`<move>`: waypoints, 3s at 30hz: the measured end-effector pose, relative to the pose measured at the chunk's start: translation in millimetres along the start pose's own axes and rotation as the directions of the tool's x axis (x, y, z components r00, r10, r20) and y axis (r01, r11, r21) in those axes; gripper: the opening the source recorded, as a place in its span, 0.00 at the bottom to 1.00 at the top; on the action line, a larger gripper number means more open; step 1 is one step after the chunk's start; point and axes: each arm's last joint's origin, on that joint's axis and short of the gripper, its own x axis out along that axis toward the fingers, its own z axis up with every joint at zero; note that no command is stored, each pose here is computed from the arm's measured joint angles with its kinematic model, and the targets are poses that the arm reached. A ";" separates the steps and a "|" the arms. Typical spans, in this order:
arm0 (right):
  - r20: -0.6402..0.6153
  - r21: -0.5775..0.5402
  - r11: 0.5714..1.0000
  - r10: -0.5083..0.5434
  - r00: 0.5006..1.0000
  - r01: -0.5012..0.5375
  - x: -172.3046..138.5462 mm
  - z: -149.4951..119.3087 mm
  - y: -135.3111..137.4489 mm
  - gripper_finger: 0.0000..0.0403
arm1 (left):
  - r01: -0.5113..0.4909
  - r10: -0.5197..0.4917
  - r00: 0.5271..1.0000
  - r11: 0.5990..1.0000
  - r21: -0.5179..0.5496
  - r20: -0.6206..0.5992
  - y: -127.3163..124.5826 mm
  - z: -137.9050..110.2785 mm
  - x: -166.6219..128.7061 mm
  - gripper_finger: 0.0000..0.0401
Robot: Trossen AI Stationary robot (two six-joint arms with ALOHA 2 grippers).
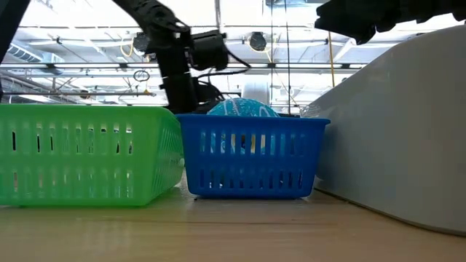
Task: Pick & Place Food Item
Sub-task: Put the brown food coloring bottle into the green bin
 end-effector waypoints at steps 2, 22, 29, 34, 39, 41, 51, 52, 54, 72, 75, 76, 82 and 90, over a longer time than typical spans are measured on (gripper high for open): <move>-0.007 -0.005 1.000 0.000 1.000 0.000 0.0 -0.8 0.0 0.45 | 0.108 -0.107 0.994 0.993 -0.037 0.034 6.8 -3.3 -1.8 0.63; -0.020 0.045 0.997 -0.055 0.998 0.056 6.4 -2.5 -10.5 0.45 | 0.125 -0.111 0.989 0.978 -0.167 0.095 9.8 -26.9 6.4 0.63; -0.021 0.051 0.997 -0.055 0.998 0.056 6.4 -2.7 -10.5 0.45 | 0.111 -0.102 0.993 0.977 -0.183 0.054 3.5 -34.7 25.4 0.63; -0.019 0.053 0.997 -0.054 0.998 0.055 6.4 -2.5 -10.4 0.45 | 0.079 -0.068 0.996 0.975 -0.210 0.058 4.9 -35.7 26.4 0.63; -0.020 0.053 0.997 -0.054 0.998 0.055 6.4 -2.6 -10.4 0.45 | 0.052 -0.046 0.998 0.982 -0.182 0.042 6.7 -37.7 26.6 0.63; -0.022 0.051 0.997 -0.053 0.998 0.055 6.4 -2.8 -10.4 0.45 | 0.029 -0.027 0.999 0.990 -0.140 0.020 8.5 -39.9 26.7 0.63; -0.043 0.079 0.995 -0.051 0.998 0.054 6.2 -5.2 -10.1 0.45 | 0.021 -0.024 1.000 0.969 0.245 0.010 8.8 -40.8 26.4 0.45; -0.043 0.079 0.995 -0.051 0.998 0.054 6.2 -5.2 -10.1 0.45 | 0.028 -0.034 0.999 0.958 0.286 0.017 7.3 -40.6 26.1 0.43; -0.043 0.079 0.995 -0.051 0.998 0.054 6.2 -5.2 -10.1 0.45 | 0.037 -0.051 0.998 0.939 0.341 0.031 5.2 -39.5 25.7 0.39; -0.043 0.089 0.995 -0.050 0.998 0.053 6.1 -5.2 -9.9 0.45 | 0.117 -0.148 0.988 0.898 0.423 0.043 -0.7 -35.6 24.9 0.20; -0.043 0.098 0.994 -0.050 0.998 0.054 6.1 -5.2 -9.9 0.45 | 0.119 -0.149 0.988 0.903 0.413 0.042 -0.3 -35.3 25.0 0.20; -0.043 0.098 0.994 -0.050 0.998 0.054 6.1 -5.2 -9.9 0.45 | 0.118 -0.149 0.988 0.903 0.414 0.042 -0.2 -35.2 25.1 0.20; -0.043 0.098 0.994 -0.050 0.998 0.054 6.1 -5.2 -9.9 0.45 | 0.117 -0.148 0.988 0.901 0.419 0.041 -0.1 -35.2 25.1 0.18; -0.043 0.098 0.994 -0.049 0.998 0.053 6.1 -5.2 -9.9 0.45 | 0.126 -0.169 0.983 0.904 0.408 0.071 -0.1 -33.3 3.5 0.06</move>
